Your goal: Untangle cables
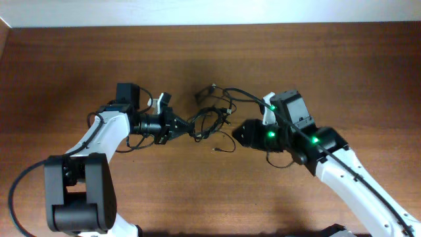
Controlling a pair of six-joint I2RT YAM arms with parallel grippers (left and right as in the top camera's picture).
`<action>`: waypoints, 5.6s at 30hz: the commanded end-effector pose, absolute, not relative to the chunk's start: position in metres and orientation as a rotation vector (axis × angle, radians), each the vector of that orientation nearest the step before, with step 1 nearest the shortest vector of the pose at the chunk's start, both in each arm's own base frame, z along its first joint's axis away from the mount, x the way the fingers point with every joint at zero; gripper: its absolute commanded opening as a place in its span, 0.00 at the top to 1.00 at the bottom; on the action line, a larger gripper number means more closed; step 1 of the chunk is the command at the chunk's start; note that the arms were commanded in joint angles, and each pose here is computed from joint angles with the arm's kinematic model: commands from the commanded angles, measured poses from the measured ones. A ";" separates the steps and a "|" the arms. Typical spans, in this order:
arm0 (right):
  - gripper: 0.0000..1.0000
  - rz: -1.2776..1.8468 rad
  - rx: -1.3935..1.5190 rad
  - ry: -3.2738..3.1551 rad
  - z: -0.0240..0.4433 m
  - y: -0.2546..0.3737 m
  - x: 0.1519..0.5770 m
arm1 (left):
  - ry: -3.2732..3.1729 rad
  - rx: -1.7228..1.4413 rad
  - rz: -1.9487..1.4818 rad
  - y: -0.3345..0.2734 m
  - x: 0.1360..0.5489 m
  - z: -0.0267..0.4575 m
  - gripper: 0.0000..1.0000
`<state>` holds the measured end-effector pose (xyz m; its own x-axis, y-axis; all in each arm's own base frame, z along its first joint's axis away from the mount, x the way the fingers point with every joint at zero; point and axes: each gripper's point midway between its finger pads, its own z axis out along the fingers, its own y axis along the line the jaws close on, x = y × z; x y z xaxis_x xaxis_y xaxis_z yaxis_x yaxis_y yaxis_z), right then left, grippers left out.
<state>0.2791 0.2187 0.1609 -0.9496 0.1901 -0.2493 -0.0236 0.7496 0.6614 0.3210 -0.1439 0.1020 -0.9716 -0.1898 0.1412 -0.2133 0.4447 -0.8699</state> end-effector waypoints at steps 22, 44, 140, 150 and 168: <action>0.96 0.189 0.292 2.983 0.062 0.185 0.258 | -2.687 0.295 1.664 -0.146 0.327 0.118 1.00; 0.96 0.350 0.329 2.915 0.112 0.213 0.282 | -2.793 0.113 1.396 -0.202 0.306 0.092 1.00; 0.64 0.999 -0.106 2.768 0.102 0.260 0.253 | -2.798 -0.310 1.942 -0.177 0.343 0.144 1.00; 0.90 0.805 0.661 2.693 0.091 0.205 0.301 | -2.282 -0.645 2.353 -0.214 0.303 0.205 1.00; 0.96 1.786 -1.060 1.737 0.296 0.289 0.194 | -3.371 0.322 0.526 -0.088 0.364 0.040 0.87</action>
